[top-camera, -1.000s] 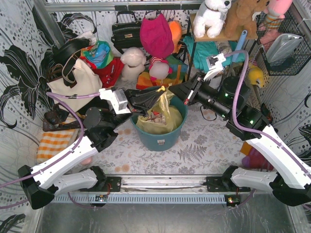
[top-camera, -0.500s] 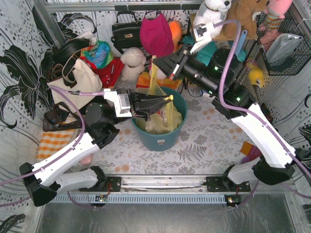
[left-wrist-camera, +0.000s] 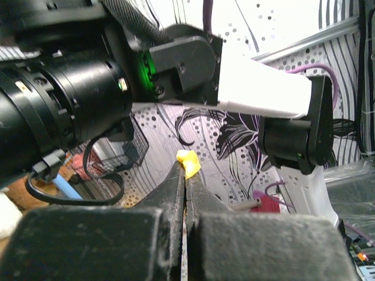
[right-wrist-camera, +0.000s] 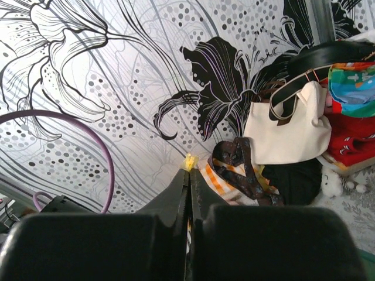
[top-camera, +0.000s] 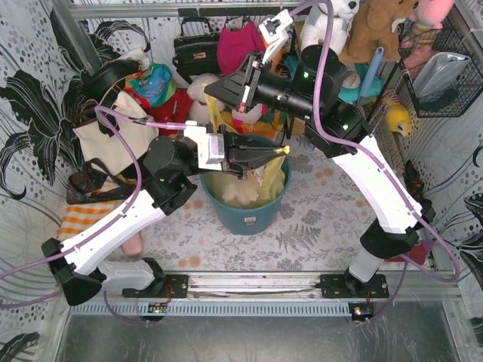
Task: Tie the trash bag
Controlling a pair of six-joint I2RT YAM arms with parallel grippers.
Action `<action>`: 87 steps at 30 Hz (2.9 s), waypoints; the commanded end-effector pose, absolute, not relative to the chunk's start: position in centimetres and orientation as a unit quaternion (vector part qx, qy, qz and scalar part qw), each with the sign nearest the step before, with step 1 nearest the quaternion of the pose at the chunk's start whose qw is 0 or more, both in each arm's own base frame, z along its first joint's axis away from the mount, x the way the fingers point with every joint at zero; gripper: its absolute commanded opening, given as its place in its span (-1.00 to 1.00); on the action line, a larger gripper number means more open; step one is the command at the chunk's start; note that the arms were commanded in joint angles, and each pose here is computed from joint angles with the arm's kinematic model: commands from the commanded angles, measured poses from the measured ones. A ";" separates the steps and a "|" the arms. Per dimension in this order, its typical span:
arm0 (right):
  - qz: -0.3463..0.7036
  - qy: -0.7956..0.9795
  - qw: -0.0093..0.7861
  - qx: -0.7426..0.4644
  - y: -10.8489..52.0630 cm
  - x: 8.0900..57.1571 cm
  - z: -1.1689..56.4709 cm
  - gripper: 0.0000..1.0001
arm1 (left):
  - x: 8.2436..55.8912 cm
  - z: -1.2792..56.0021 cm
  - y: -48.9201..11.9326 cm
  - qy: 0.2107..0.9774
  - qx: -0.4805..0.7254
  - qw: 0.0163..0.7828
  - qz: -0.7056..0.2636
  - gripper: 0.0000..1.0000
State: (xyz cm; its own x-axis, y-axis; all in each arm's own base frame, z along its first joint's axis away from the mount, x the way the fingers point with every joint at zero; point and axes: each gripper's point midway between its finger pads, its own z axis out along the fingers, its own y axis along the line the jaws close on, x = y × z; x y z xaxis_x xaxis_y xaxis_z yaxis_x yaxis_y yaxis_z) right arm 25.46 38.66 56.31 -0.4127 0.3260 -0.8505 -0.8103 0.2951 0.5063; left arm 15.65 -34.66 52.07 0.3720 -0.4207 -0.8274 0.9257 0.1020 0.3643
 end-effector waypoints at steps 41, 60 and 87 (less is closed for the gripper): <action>0.458 0.729 0.505 -0.066 27.1 21.5 47.9 -1.00 | 18.9 52.8 -28.1 0.297 0.292 0.818 -0.397 -0.96; 0.591 0.667 0.429 -0.151 29.9 15.4 47.9 -1.00 | 20.2 52.2 -28.7 0.318 0.284 0.815 -0.392 -0.96; 0.436 0.693 0.551 -0.160 33.7 16.8 42.6 -1.00 | 20.4 52.0 -29.2 0.326 0.291 0.809 -0.393 -0.95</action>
